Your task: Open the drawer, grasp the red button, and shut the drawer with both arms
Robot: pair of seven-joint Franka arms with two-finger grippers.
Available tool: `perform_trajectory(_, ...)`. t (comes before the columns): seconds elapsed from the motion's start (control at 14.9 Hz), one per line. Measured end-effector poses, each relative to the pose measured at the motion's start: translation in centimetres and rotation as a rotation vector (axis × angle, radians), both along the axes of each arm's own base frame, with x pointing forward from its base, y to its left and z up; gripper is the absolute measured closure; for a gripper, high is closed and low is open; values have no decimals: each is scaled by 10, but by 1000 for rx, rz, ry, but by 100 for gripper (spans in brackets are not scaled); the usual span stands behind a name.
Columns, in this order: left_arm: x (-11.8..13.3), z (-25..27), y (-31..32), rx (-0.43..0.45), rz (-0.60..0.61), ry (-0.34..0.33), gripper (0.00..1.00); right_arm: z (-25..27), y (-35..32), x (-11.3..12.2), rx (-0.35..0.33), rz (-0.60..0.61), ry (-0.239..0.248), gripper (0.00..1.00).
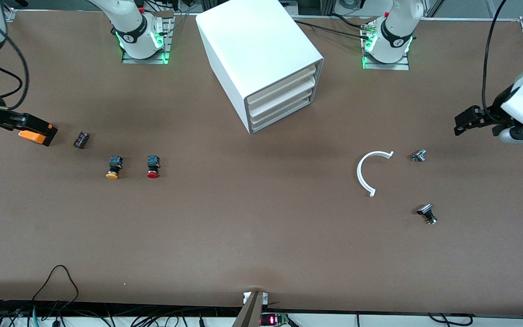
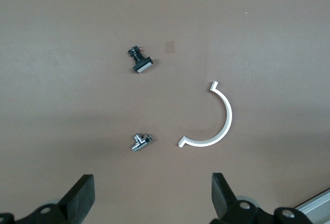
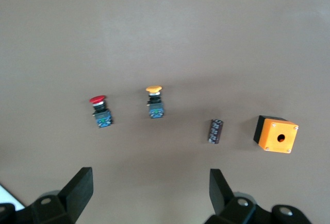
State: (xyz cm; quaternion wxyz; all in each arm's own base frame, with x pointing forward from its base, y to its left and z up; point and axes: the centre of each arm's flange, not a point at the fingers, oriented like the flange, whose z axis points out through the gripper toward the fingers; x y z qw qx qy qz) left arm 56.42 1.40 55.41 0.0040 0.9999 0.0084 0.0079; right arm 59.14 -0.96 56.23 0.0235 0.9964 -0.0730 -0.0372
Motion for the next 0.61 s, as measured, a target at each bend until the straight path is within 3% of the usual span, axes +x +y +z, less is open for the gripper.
perform_trajectory(0.61,-3,-3,-15,-2,-27,30,0,-3,-22,-12,11,64,-13,0)
